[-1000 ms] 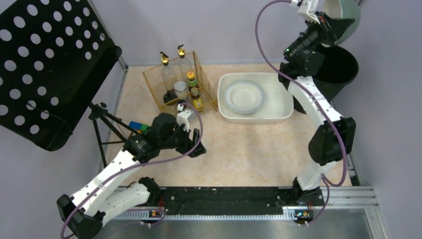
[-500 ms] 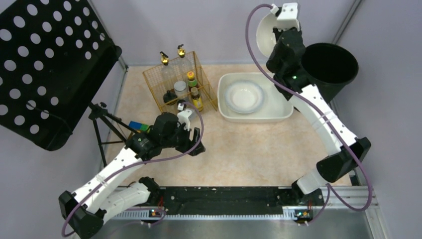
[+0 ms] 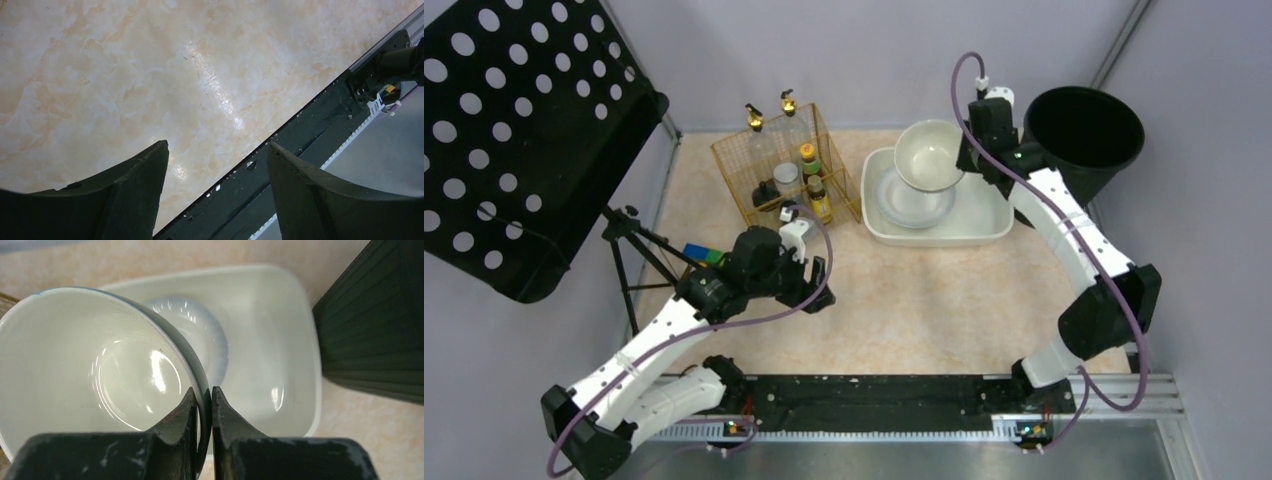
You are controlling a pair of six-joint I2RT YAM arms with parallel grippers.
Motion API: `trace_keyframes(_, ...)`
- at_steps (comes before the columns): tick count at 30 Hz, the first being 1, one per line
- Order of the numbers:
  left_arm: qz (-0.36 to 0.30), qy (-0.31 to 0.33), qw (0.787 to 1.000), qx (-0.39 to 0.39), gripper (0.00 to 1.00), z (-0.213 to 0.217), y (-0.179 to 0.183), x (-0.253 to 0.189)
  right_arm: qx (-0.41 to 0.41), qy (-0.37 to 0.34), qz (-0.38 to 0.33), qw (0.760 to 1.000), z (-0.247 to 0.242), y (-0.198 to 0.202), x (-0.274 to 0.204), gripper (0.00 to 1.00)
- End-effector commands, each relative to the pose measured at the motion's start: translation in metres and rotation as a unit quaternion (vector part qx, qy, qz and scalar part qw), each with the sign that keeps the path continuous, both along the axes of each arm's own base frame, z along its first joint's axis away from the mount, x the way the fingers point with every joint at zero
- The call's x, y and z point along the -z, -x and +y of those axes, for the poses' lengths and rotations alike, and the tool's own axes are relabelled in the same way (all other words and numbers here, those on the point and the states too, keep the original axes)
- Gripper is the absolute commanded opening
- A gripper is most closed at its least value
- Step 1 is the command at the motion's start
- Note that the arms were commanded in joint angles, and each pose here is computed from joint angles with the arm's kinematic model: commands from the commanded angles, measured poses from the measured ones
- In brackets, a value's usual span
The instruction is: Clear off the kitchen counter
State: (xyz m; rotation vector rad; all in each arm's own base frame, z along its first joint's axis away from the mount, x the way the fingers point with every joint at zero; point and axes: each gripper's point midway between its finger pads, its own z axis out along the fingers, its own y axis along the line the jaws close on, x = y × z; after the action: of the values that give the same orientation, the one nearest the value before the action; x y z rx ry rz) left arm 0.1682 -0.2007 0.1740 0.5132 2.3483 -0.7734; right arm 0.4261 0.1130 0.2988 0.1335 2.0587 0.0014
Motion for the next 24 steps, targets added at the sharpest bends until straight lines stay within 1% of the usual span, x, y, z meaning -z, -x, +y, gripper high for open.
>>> trace_keyframes(1, -0.034, 0.010, 0.999, 0.003, 0.77, 0.000, -0.004, -0.015, -0.037, -0.160, -0.006, 0.986, 0.035, -0.014, 0.007, 0.00)
trace_keyframes(4, -0.045, 0.012, 0.999, 0.000, 0.77, 0.001, -0.006, -0.018, -0.038, -0.191, 0.020, 0.981, 0.040, -0.020, 0.035, 0.00)
trace_keyframes(11, -0.049, 0.009, 0.999, -0.007, 0.82, 0.004, -0.007, -0.018, -0.029, -0.232, 0.030, 0.972, 0.048, -0.040, 0.074, 0.00)
trace_keyframes(15, -0.048, 0.003, 0.999, -0.013, 0.83, 0.006, -0.009, -0.015, -0.012, -0.238, 0.032, 0.971, 0.048, -0.052, 0.092, 0.00)
trace_keyframes(20, -0.048, -0.002, 0.999, -0.017, 0.85, 0.007, -0.010, -0.014, 0.009, -0.233, 0.027, 0.972, 0.044, -0.066, 0.103, 0.00)
trace_keyframes(21, -0.047, -0.002, 0.999, -0.018, 0.86, 0.007, -0.010, -0.014, 0.011, -0.232, 0.027, 0.972, 0.044, -0.067, 0.104, 0.00)
trace_keyframes(22, -0.047, -0.002, 0.999, -0.018, 0.93, 0.007, -0.010, -0.014, 0.013, -0.231, 0.027, 0.973, 0.043, -0.068, 0.106, 0.00)
trace_keyframes(24, -0.047, -0.002, 0.999, -0.018, 0.98, 0.007, -0.010, -0.014, 0.013, -0.230, 0.028, 0.973, 0.044, -0.070, 0.109, 0.00)
